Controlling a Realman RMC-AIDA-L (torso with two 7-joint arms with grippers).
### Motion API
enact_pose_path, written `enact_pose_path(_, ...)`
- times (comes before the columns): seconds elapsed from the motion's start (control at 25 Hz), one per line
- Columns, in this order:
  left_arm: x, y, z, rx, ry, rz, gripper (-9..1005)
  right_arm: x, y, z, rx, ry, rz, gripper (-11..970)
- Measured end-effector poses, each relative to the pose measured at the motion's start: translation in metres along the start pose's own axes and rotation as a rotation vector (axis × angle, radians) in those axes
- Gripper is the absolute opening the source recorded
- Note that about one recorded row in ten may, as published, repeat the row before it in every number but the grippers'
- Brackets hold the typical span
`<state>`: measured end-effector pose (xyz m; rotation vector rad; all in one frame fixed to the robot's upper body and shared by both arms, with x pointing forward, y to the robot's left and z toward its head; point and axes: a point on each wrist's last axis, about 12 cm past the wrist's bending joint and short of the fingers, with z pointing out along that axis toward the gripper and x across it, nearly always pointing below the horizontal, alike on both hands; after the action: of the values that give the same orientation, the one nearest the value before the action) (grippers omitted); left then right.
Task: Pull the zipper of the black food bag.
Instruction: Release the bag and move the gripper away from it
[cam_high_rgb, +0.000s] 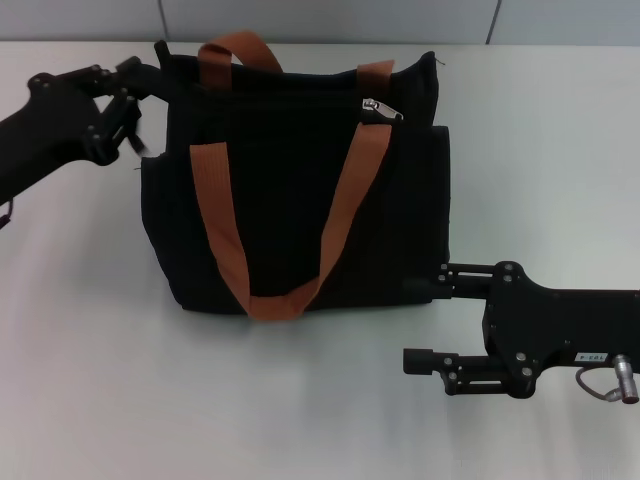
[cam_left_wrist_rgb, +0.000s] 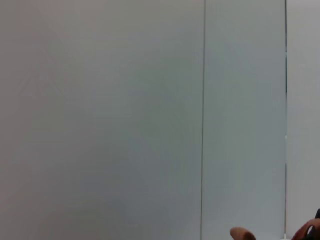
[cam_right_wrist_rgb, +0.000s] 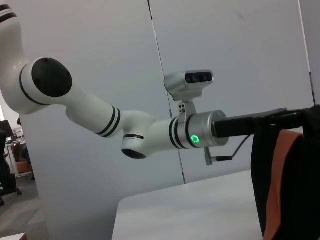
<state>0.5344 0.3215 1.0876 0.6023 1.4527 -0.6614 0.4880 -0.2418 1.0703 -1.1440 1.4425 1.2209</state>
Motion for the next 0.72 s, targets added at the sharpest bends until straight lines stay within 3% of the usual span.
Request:
enact_pose_path(0.28, -0.016, 0.005, -0.007, 0.111, 0.097, -0.030, 162, 0.000, -0.003, 0.002, 0.011, 0.010, -0.005, 696)
enact_pose_path(0.56, -0.049, 0.019, -0.024, 0.220, 0.219, -0.119, 592, 0.000, -0.006, 0.004, 0.021, 0.022, -0.009, 695)
enact_pose_path(0.72, -0.058, 0.022, -0.031, 0.250, 0.241, -0.150, 719, 0.000, -0.008, 0.005, 0.030, 0.030, -0.012, 695)
